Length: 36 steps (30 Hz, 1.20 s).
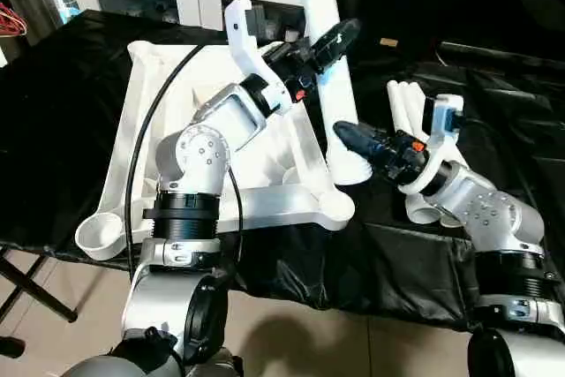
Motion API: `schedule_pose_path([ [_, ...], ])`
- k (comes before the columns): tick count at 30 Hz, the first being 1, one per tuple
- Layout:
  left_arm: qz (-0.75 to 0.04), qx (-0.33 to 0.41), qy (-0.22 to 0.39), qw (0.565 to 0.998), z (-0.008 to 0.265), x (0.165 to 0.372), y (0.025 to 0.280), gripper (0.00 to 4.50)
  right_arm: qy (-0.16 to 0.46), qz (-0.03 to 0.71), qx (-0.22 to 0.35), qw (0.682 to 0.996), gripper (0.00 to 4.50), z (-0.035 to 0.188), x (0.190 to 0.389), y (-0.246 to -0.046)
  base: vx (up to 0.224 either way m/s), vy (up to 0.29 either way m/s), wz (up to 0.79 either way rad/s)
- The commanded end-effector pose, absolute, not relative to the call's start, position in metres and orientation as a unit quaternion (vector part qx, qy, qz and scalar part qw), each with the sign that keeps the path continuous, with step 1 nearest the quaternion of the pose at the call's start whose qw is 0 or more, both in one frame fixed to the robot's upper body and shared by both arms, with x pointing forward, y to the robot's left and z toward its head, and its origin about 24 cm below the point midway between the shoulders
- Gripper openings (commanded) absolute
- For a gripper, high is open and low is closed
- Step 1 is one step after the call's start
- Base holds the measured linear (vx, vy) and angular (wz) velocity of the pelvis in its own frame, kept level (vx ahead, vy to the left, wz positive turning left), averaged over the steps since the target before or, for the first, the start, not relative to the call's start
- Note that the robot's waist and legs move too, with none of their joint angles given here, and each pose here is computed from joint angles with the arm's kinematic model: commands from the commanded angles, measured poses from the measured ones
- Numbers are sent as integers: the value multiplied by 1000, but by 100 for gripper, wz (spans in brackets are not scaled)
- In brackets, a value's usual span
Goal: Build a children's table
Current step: Pick table leg
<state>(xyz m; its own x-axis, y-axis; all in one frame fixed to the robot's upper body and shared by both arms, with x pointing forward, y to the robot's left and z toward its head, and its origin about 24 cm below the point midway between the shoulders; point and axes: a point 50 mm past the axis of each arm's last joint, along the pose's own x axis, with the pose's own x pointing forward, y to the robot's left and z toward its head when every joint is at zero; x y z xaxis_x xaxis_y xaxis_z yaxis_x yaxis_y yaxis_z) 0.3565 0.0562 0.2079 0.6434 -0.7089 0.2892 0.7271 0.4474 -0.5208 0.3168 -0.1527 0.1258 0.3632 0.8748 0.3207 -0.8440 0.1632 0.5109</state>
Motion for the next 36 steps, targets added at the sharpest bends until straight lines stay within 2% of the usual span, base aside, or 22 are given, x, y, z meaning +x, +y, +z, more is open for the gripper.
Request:
schedule_pose_path([
  [1, -425, -310, -12, 850, 209, 357, 55, 395, 18, 568, 310, 762, 189, 132, 315, -154, 0, 0, 0],
  [3, -425, -307, -12, 852, 209, 357, 55, 371, 20, 568, 311, 762, 189, 132, 316, -153, 0, 0, 0],
  [6, -431, -303, -15, 850, 210, 356, 55, 363, 21, 568, 309, 762, 189, 133, 317, -153, 0, 0, 0],
  [8, -435, -304, -18, 847, 211, 355, 55, 332, 22, 567, 307, 764, 189, 133, 317, -153, 0, 0, 0],
  [11, -442, -305, -22, 843, 213, 354, 55, 327, 23, 566, 304, 766, 189, 134, 318, -153, 0, 0, 0],
  [12, -442, -305, -22, 844, 214, 355, 55, 299, 23, 566, 304, 766, 189, 135, 319, -153, 0, 0, 0],
  [16, -440, -303, -26, 845, 215, 356, 56, 287, 24, 566, 303, 767, 189, 137, 319, -153, 0, 0, 0],
  [19, -433, -299, -26, 850, 216, 357, 58, 243, 23, 564, 300, 769, 189, 137, 320, -154, 0, 0, 0],
  [21, -429, -291, -24, 855, 215, 358, 58, 238, 23, 563, 297, 771, 189, 138, 320, -154, 0, 0, 0],
  [24, -430, -273, -22, 860, 215, 357, 57, 204, 22, 560, 284, 778, 189, 138, 321, -154, 0, 0, 0],
  [25, -433, -264, -23, 862, 215, 357, 56, 203, 23, 560, 277, 781, 224, 139, 321, -154, 0, 0, 0],
  [27, -435, -242, -25, 867, 215, 356, 55, 197, 27, 561, 274, 781, 259, 139, 321, -153, 0, 0, 0],
  [31, -444, -192, -34, 875, 217, 354, 50, 194, 33, 562, 255, 786, 281, 143, 322, -151, 0, 0, 0],
  [32, -449, -173, -39, 876, 219, 352, 48, 190, 37, 561, 229, 794, 293, 146, 323, -150, 0, 0, 0],
  [36, -451, -152, -46, 878, 221, 351, 47, 186, 54, 553, 180, 812, 332, 146, 324, -147, 0, 0, 0],
])
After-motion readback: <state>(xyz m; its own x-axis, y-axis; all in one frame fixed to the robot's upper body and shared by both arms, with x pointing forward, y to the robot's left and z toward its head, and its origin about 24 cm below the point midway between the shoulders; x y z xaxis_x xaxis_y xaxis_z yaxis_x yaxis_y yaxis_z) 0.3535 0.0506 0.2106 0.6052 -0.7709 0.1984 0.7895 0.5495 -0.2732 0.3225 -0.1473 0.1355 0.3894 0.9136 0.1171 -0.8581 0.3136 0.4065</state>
